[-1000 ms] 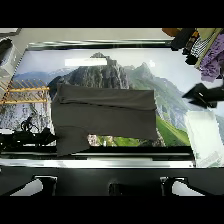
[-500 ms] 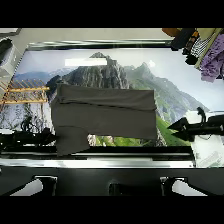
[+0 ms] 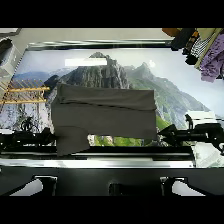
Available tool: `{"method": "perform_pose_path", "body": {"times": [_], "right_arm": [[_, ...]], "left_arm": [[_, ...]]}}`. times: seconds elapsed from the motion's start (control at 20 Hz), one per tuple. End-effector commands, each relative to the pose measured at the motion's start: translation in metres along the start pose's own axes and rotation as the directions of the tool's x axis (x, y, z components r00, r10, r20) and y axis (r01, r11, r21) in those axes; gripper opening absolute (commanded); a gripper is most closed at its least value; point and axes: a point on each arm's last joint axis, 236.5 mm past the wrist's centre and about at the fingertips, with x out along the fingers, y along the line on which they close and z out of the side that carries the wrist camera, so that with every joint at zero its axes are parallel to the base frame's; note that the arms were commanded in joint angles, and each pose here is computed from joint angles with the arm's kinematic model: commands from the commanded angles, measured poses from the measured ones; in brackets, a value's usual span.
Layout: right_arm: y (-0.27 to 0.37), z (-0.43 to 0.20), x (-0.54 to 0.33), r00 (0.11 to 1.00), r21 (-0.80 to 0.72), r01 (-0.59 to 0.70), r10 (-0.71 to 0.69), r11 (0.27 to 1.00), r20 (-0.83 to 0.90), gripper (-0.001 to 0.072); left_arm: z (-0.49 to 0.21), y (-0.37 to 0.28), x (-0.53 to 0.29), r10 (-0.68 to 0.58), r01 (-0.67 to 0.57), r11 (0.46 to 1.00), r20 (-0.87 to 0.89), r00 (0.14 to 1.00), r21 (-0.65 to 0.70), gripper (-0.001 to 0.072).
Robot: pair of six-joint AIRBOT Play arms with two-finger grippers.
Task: Fold the clothes and pants, and hang the long-sleeved shirts on hangers.
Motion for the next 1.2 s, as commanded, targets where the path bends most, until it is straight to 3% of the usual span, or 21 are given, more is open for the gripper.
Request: {"method": "perform_pose_path", "body": {"times": [0.0, 0.1, 0.2, 0.35, 0.5, 0.55, 0.8, 1.15], "right_arm": [[-0.003, 0.009, 0.022, 0.994, -0.011, 0.098, -0.097, 0.995, 0.043, 0.0477], [-0.002, 0.012, 0.023, 0.993, 0.002, 0.102, -0.102, 0.995, 0.058, 0.0475], [0.000, 0.011, 0.023, 0.994, 0.011, 0.091, -0.092, 0.996, 0.053, 0.0381], [0.005, 0.004, 0.026, 0.997, 0.031, 0.065, -0.066, 0.997, 0.029, 0.0358], [0.008, -0.003, 0.026, 0.999, 0.032, 0.053, -0.053, 0.998, 0.002, 0.0091], [0.009, -0.005, 0.026, 0.999, 0.031, 0.049, -0.049, 0.998, -0.005, 0.0037], [0.030, -0.016, 0.001, 0.998, 0.097, 0.054, -0.055, 0.994, 0.006, 0.0035], [0.048, -0.046, -0.046, 0.989, 0.015, 0.142, -0.143, 0.990, 0.043, 0.0034]], "left_arm": [[-0.001, -0.001, 0.000, -0.004, 0.004, 1.000, -0.006, 1.000, -0.003, 0.0020], [-0.001, -0.001, 0.000, -0.004, 0.004, 1.000, -0.006, 1.000, -0.002, 0.0020], [-0.001, -0.001, 0.000, -0.004, 0.004, 1.000, -0.005, 1.000, -0.002, 0.0020], [0.002, 0.000, 0.000, 0.000, 0.001, 1.000, 0.007, 1.000, -0.003, 0.0020], [0.003, -0.003, 0.000, -0.010, 0.010, 1.000, 0.011, 1.000, -0.008, 0.0020], [0.002, -0.004, -0.001, -0.014, 0.014, 1.000, 0.006, 1.000, -0.009, 0.0020], [-0.025, -0.035, -0.025, -0.077, 0.079, 0.995, -0.051, 0.996, 0.052, 0.0019], [-0.029, -0.087, -0.091, -0.109, 0.078, 0.981, 0.173, 0.979, 0.177, 0.0016]]}}
